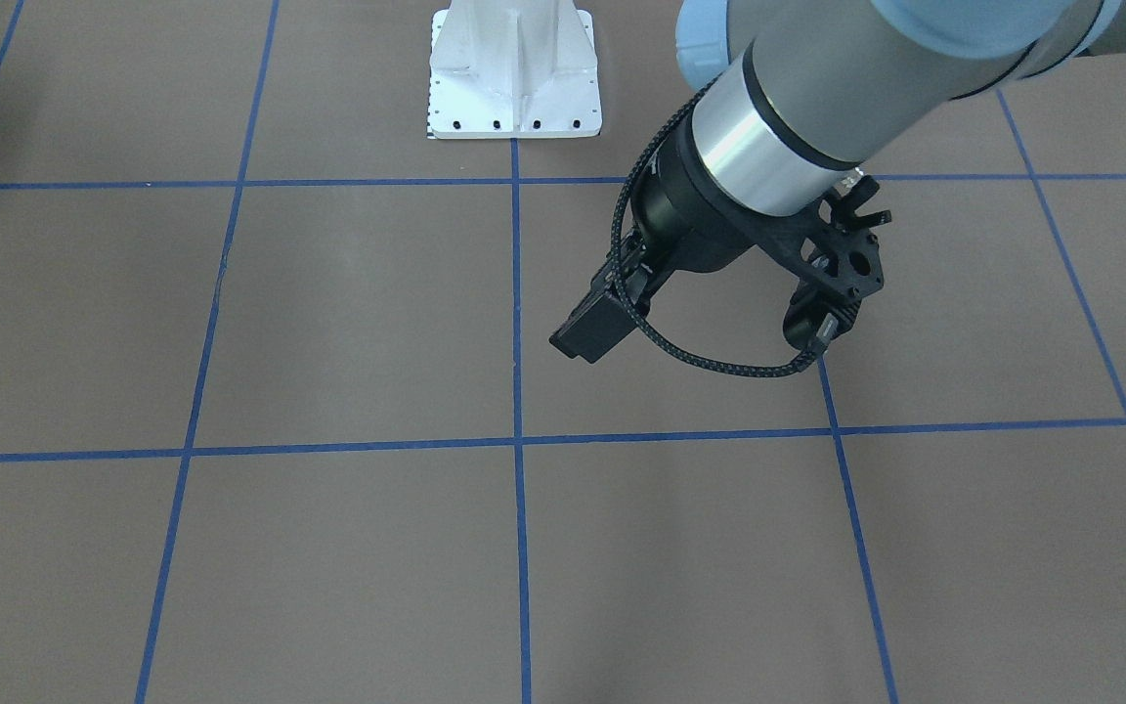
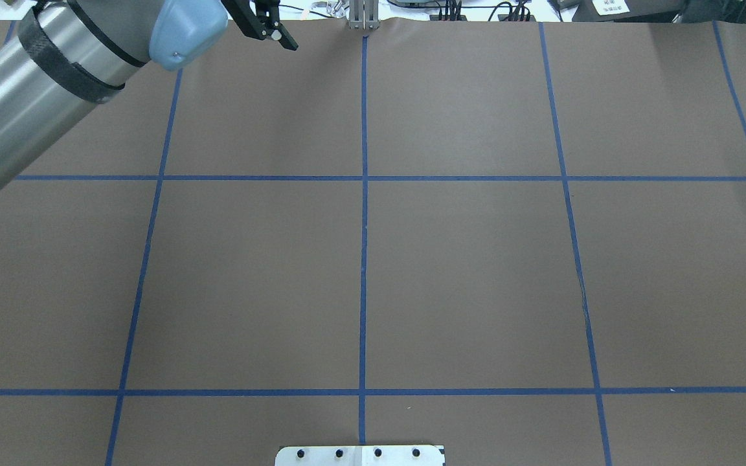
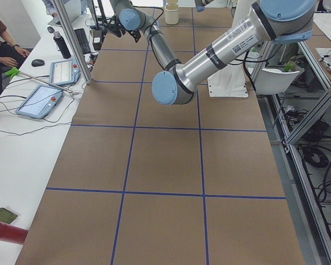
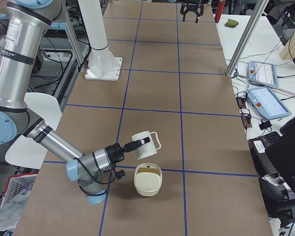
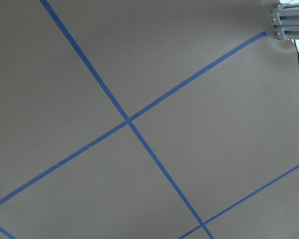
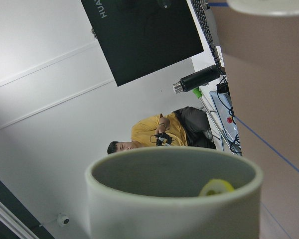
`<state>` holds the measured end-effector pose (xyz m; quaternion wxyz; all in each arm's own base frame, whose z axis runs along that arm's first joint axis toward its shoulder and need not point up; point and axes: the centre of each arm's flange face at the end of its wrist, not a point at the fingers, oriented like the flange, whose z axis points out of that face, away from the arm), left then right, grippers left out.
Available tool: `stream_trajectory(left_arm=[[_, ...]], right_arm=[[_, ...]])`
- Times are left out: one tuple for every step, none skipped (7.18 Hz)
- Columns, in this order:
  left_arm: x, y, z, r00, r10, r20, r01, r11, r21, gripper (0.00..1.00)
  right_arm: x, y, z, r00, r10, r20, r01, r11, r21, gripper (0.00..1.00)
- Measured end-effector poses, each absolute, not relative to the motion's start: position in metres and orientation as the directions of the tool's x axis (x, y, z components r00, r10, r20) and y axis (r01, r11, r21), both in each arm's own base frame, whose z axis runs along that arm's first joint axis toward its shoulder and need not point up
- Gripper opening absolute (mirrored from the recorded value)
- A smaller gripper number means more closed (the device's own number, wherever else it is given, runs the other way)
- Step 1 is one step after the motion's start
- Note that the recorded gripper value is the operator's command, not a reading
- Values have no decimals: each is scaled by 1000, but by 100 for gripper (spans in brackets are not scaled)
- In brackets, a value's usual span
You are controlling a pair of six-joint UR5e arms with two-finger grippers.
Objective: Left arm hands cup to right arm to dump lemon
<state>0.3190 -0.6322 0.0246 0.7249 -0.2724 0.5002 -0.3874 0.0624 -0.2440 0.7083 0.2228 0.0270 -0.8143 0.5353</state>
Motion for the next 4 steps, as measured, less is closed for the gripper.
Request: stream_trajectory(left_arm=[[319, -633, 25, 199, -835, -514, 290, 551, -783, 100], [319, -633, 25, 200, -834, -514, 290, 551, -783, 100], [319, -632, 25, 199, -834, -514, 289, 552, -782, 100], [319, -632, 24, 199, -834, -515, 289, 552, -782, 100]], right_arm=[[65, -244, 708, -909, 194, 368, -262, 419, -869, 0], [67, -245, 707, -917, 195, 347, -244, 414, -877, 0], [68, -245, 707, -922, 197, 333, -231, 412, -882, 0], [68, -245, 707, -924, 198, 326, -224, 411, -884, 0]])
